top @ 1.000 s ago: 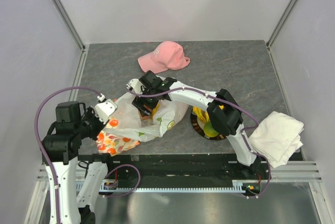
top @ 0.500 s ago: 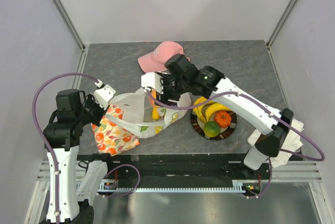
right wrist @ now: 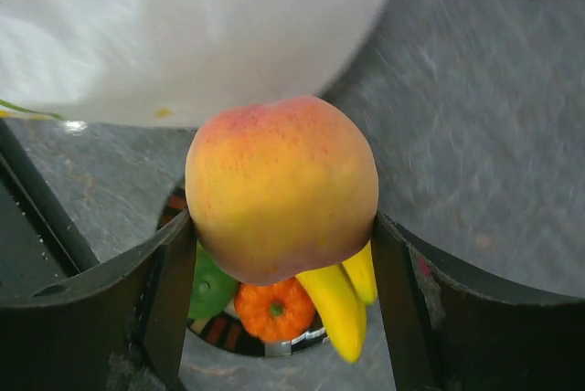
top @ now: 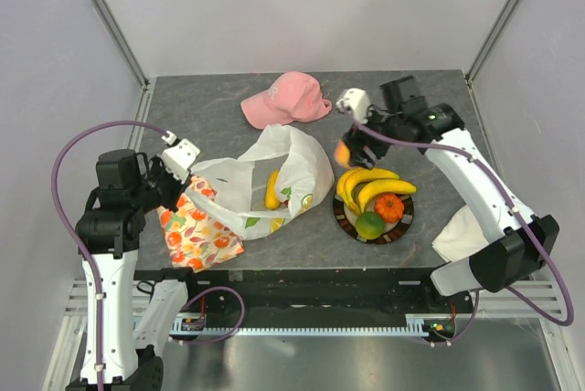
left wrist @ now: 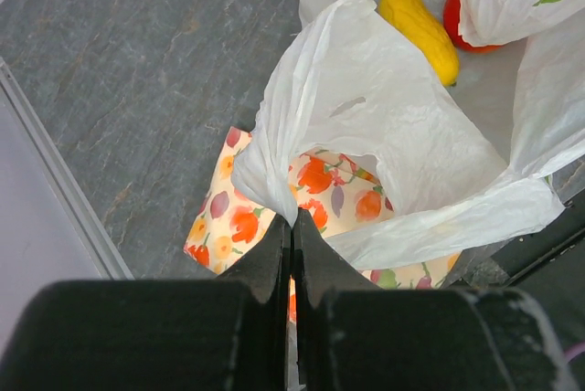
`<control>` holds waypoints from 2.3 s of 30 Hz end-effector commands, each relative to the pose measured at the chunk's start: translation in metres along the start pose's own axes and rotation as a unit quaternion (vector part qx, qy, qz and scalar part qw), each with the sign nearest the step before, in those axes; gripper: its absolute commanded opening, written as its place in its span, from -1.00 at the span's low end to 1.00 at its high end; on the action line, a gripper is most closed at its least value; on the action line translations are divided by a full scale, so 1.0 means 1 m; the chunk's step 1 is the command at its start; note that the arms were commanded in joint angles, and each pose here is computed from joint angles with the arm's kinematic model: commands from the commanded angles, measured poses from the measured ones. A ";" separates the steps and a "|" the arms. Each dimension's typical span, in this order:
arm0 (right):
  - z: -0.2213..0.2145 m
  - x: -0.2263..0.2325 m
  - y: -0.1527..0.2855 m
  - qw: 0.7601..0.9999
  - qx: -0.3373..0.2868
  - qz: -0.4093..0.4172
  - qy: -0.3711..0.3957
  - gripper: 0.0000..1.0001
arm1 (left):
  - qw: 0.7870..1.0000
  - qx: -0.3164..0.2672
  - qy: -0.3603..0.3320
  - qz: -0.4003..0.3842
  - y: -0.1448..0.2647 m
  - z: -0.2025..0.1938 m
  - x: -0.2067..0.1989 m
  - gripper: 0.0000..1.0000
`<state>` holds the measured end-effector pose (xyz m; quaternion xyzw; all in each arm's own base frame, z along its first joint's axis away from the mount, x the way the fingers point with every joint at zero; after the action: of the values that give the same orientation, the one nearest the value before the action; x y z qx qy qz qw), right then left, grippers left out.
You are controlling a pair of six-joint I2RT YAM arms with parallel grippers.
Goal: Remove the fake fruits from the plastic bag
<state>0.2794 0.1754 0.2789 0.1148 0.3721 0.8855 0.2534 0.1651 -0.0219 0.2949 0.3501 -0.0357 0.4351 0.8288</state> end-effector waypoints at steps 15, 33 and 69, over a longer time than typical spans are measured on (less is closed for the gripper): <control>-0.100 0.012 -0.005 0.994 0.020 0.071 -0.086 0.30 | 0.999 -0.030 0.020 0.026 0.016 0.020 0.006 -0.97; -0.143 0.012 -0.015 0.992 -0.008 0.035 -0.121 0.39 | 0.998 -0.019 0.065 0.011 0.011 0.026 0.009 -0.97; -0.104 0.057 -0.076 0.950 0.150 0.172 0.212 0.35 | 0.998 -0.012 0.061 0.010 0.007 0.010 -0.001 -0.97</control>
<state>0.2121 0.1884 0.1459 0.0813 0.4967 0.8638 0.0248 0.1614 -0.0262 0.3064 0.3190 0.0061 0.4575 0.8300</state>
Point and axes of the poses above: each gripper's point midway between its finger pads, its own y axis back along the fingers, its own x axis along the line the jaws close on, z = x × y, the point moved 5 cm from there along y, back along the fingers, and after that the axes turned 8 degrees about -y, right-handed, at the moved point
